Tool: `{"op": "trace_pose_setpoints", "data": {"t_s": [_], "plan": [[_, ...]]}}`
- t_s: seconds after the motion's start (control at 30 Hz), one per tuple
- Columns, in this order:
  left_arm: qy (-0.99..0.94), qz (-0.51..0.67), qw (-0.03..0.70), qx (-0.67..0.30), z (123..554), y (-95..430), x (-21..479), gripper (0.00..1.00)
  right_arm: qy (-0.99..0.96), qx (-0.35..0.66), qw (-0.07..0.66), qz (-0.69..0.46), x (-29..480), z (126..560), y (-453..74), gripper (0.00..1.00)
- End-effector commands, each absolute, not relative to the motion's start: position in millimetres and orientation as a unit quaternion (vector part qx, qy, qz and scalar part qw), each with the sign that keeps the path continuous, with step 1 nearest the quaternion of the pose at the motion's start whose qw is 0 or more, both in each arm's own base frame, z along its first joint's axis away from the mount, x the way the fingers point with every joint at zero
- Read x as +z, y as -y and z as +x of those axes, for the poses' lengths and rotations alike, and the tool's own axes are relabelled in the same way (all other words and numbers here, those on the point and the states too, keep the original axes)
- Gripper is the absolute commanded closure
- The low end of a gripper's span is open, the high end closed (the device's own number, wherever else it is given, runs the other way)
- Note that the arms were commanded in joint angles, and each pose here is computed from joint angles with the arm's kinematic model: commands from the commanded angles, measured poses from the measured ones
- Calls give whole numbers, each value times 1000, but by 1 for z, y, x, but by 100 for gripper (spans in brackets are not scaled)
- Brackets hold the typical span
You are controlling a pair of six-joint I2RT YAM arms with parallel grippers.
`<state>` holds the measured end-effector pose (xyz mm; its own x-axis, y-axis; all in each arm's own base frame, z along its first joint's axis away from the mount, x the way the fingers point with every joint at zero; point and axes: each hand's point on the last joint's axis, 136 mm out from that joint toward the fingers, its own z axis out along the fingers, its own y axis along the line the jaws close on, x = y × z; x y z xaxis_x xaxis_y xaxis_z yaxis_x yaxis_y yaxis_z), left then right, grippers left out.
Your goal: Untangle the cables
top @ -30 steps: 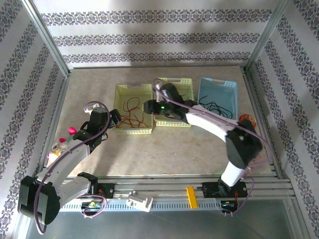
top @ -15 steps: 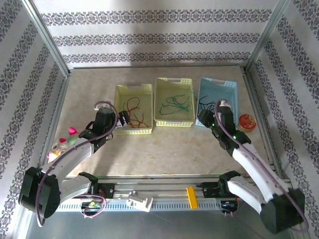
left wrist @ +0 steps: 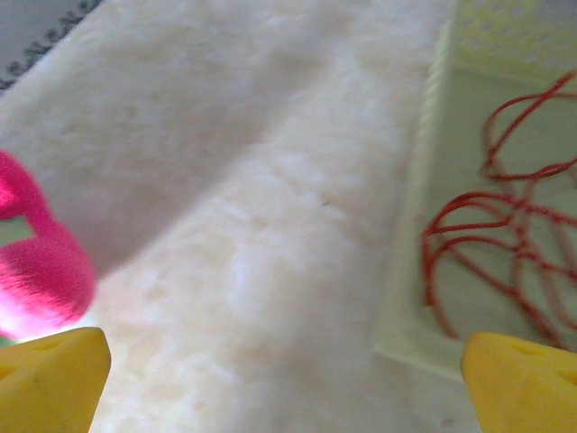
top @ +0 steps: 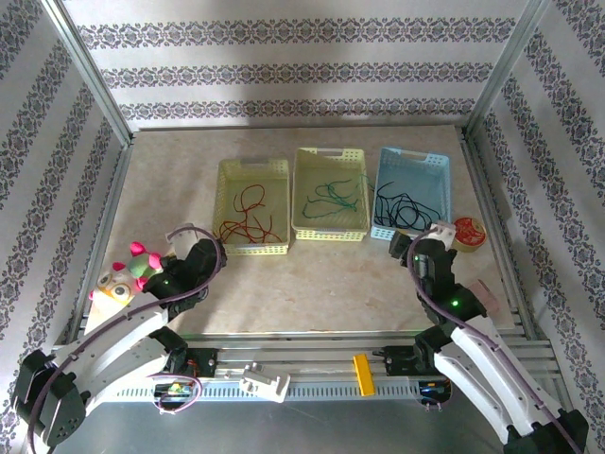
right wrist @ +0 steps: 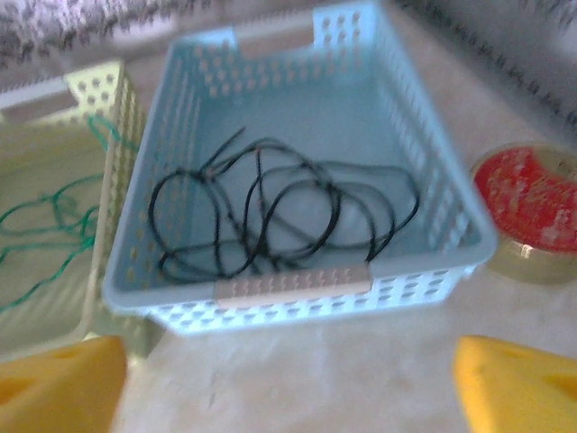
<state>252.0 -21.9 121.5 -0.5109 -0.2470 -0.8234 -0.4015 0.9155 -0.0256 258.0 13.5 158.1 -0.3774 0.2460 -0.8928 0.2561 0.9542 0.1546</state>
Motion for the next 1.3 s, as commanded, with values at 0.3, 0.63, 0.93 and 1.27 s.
{"op": "trace_pose_setpoints", "data": {"t_s": [0.3, 0.63, 0.93, 1.27], "plan": [[-833, -250, 471, 147, 279, -24, 137, 1, -788, -193, 575, 105, 155, 324, 17, 2], [-812, -167, 497, 257, 299, -58, 140, 1, -795, -123, 593, 25, 135, 383, -6, 2], [-811, -185, 498, 245, 312, -56, 118, 1, -802, -21, 596, 42, 105, 388, 10, 2], [-803, -82, 556, 198, 387, -23, 120, 1, -804, -19, 593, 41, 100, 390, 9, 2]]}}
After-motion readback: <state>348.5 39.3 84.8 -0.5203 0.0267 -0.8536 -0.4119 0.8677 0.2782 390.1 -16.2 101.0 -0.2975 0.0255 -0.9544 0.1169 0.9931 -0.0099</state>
